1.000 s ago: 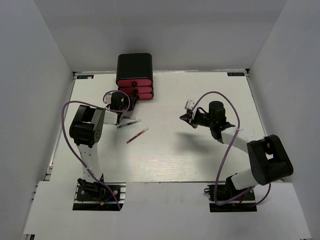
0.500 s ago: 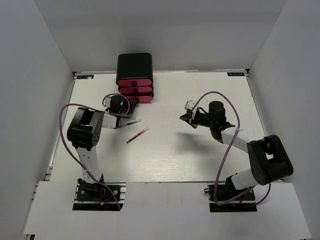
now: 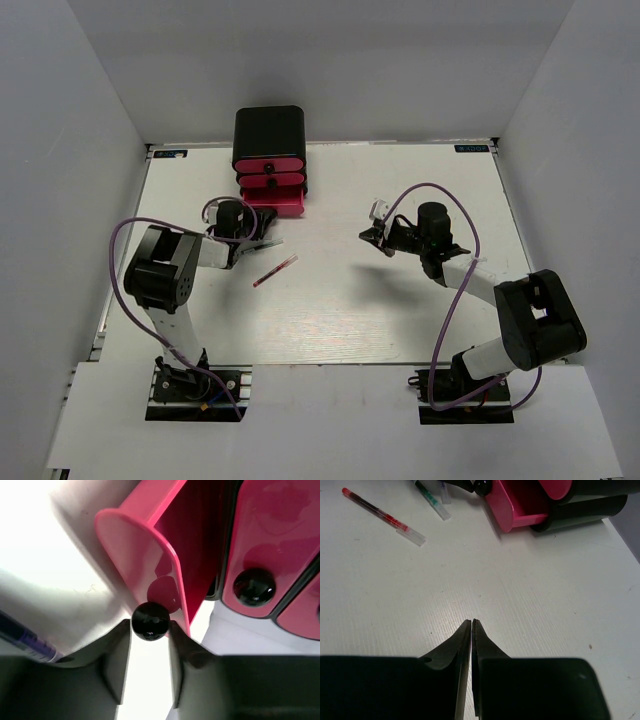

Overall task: Sort the stationery into containers
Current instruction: Open the drawer in the storage box, then move the pen to the center of the board.

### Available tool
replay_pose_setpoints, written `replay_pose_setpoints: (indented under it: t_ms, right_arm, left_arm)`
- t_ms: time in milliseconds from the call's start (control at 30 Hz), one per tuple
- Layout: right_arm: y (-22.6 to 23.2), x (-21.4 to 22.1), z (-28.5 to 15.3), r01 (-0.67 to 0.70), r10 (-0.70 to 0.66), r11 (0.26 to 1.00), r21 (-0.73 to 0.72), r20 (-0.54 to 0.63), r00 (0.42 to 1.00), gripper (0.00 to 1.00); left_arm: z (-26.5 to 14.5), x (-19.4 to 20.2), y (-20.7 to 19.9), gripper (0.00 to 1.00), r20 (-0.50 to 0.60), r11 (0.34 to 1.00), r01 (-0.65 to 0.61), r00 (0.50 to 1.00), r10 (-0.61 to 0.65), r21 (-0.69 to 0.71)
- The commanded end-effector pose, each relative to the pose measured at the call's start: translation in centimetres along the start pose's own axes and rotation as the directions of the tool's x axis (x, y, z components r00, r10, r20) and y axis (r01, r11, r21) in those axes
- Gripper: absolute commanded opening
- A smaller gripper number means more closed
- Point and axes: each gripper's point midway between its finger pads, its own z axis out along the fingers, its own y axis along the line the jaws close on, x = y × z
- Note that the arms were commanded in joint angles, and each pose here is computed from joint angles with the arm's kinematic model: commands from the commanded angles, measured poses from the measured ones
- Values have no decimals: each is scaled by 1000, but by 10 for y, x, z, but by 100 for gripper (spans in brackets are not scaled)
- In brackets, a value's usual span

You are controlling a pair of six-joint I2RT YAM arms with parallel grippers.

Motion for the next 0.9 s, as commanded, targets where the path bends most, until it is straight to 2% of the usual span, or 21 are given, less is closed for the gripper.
replay_pose_setpoints:
  t_ms: [0, 33, 167, 333, 367, 433, 467, 500, 567, 600, 667, 700, 767, 800, 833, 867]
  right_arm:
    - [-2, -10, 0, 32, -32, 999, -10, 33, 999, 10]
    - [0, -9, 1, 40, -39, 999, -18, 32, 999, 14]
    - [6, -8, 0, 54, -53, 997, -49, 31, 998, 21]
    - [32, -4, 0, 103, -94, 977, -186, 55, 994, 28]
    - [37, -7, 1, 161, -146, 961, -223, 79, 986, 28]
    - [50, -4, 2, 168, -149, 944, -283, 88, 985, 28]
    - [56, -6, 3, 244, -215, 915, -321, 125, 969, 28]
    - [66, 2, 3, 227, -199, 902, -367, 112, 974, 26]
    - [67, -3, 10, 317, -273, 857, -406, 164, 948, 25]
    - [71, -9, 15, 358, -303, 828, -432, 193, 933, 23]
    - [82, -1, 22, 337, -281, 794, -506, 186, 941, 21]
    - [87, 1, 38, 367, -299, 757, -540, 213, 930, 19]
    - [100, 1, 45, 359, -287, 715, -600, 217, 933, 19]
    - [87, -20, 59, 454, -357, 674, -584, 281, 891, 20]
    - [104, -4, 73, 421, -325, 641, -642, 270, 906, 23]
    - [99, -13, 80, 426, -332, 624, -655, 272, 903, 26]
  left_arm:
    - [-10, 6, 0, 49, -33, 1000, -25, 999, 25, -18]
    - [-12, 8, -1, 55, -45, 999, -36, 998, 35, -25]
    - [-19, 9, -4, 63, -58, 997, -60, 997, 58, -42]
    - [-37, 7, -19, 65, -60, 993, -112, 992, 110, -36]
    - [-41, 8, -16, 65, -65, 991, -123, 991, 119, -58]
    - [-52, 8, -27, 65, -70, 988, -152, 986, 149, -33]
    - [-56, 8, -24, 65, -76, 985, -164, 984, 160, -51]
    - [-61, 7, -25, 65, -78, 979, -197, 978, 193, -50]
    - [-78, 8, -25, 64, -96, 968, -243, 967, 236, -65]
    - [-84, 8, -23, 61, -104, 959, -271, 959, 263, -76]
    - [-98, 6, -5, 54, -134, 921, -364, 928, 347, -140]
    - [-108, 3, -5, 43, -127, 908, -393, 918, 377, -148]
    - [-124, -2, 28, 30, -165, 865, -436, 899, 406, -247]
    - [-131, -5, 36, 25, -167, 861, -430, 902, 398, -270]
    - [-141, -7, 47, 18, -166, 852, -439, 898, 407, -287]
    - [-147, -6, 53, 18, -172, 848, -439, 898, 405, -297]
